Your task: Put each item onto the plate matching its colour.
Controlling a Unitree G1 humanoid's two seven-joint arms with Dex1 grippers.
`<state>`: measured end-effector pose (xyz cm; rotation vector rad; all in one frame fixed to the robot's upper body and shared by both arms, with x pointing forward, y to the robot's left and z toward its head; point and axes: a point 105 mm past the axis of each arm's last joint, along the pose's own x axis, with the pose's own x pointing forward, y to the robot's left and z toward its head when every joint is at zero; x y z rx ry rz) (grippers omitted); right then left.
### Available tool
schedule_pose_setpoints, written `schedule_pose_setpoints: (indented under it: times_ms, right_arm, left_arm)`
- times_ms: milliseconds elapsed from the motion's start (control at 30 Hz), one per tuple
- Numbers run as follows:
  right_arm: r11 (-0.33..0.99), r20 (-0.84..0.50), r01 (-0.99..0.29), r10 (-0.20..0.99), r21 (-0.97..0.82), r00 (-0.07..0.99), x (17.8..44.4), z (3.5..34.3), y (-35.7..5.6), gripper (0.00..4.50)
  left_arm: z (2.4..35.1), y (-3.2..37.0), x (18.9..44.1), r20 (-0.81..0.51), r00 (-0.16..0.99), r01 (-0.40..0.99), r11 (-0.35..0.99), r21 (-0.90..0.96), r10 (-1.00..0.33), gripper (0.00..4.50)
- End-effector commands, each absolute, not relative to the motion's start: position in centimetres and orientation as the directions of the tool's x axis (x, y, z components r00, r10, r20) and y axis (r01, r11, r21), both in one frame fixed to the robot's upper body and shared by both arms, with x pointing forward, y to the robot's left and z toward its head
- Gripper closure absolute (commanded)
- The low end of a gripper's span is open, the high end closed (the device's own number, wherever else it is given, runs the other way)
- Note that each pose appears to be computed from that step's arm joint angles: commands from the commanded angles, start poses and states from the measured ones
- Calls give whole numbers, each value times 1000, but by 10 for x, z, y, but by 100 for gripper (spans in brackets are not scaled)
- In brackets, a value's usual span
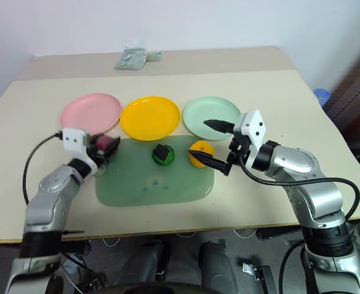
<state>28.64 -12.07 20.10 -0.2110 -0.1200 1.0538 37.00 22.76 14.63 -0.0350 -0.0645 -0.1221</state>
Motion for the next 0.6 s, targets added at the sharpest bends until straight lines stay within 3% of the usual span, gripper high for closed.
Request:
schedule_pose_setpoints:
  times_ms: [33, 233, 333, 367, 500, 600]
  right_arm:
    - [498, 58, -821, 862, -278, 504, 289, 218, -123, 0]
    - [516, 72, -809, 852, -282, 519, 295, 217, -123, 0]
    - [523, 74, -802, 847, -288, 526, 297, 216, -125, 0]
    - [528, 73, -798, 844, -291, 532, 297, 215, -127, 0]
    - [551, 79, -782, 829, -291, 554, 299, 214, -132, 0]
    - [565, 83, -771, 819, -293, 568, 300, 213, -132, 0]
  left_arm:
    - [176, 255, 384, 169, 985, -28, 998, -51, 36, 180]
    - [185, 274, 420, 192, 967, -158, 985, -68, 168, 180]
    - [179, 270, 429, 179, 972, -136, 987, -85, 149, 75]
    - [178, 268, 431, 178, 974, -125, 987, -97, 140, 17]
    - [180, 262, 429, 206, 974, -73, 993, -92, 91, 7]
    - [185, 243, 421, 248, 966, 112, 984, -136, -76, 7]
